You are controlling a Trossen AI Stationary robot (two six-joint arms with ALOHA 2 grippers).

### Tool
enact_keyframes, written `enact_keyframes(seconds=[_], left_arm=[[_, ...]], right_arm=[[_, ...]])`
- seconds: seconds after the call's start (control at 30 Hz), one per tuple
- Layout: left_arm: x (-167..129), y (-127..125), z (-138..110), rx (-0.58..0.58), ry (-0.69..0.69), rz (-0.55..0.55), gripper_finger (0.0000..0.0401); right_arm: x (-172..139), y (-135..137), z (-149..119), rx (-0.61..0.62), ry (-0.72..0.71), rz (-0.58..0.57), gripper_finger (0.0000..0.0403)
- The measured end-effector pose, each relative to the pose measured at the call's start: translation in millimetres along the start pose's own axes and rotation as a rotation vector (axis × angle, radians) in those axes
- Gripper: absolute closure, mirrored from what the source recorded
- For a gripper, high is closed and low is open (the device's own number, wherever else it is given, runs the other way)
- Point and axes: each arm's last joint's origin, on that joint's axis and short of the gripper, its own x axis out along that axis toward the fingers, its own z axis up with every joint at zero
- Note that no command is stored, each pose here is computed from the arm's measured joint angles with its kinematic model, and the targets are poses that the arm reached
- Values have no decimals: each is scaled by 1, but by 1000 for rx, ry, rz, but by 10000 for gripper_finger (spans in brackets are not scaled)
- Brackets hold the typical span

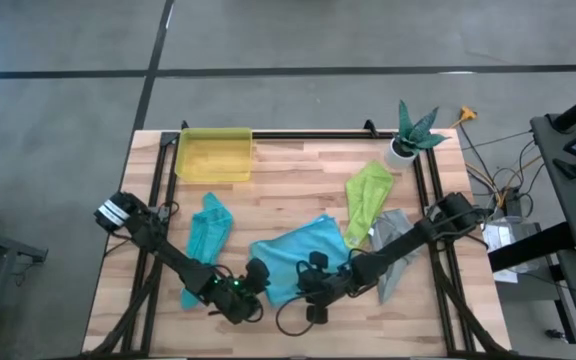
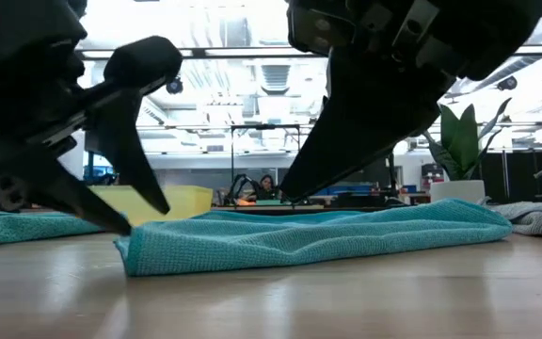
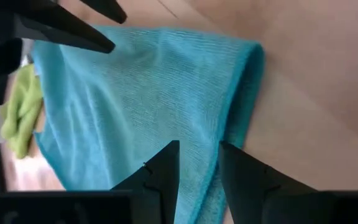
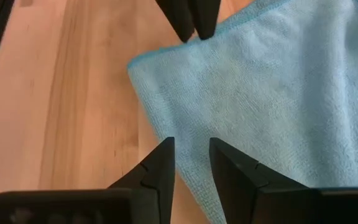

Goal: Roll microfiber towels into tight, uniform cylinder then place into a basket
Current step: Roll the right light blue towel

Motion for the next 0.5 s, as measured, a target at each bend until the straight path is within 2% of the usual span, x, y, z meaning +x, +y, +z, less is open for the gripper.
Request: enact_keyframes(seconds=[0.5], left_arm=[[6,-5,3,-8,-38,2,305]], right_arm=[[-1,1,-2,10,3,-24,319]])
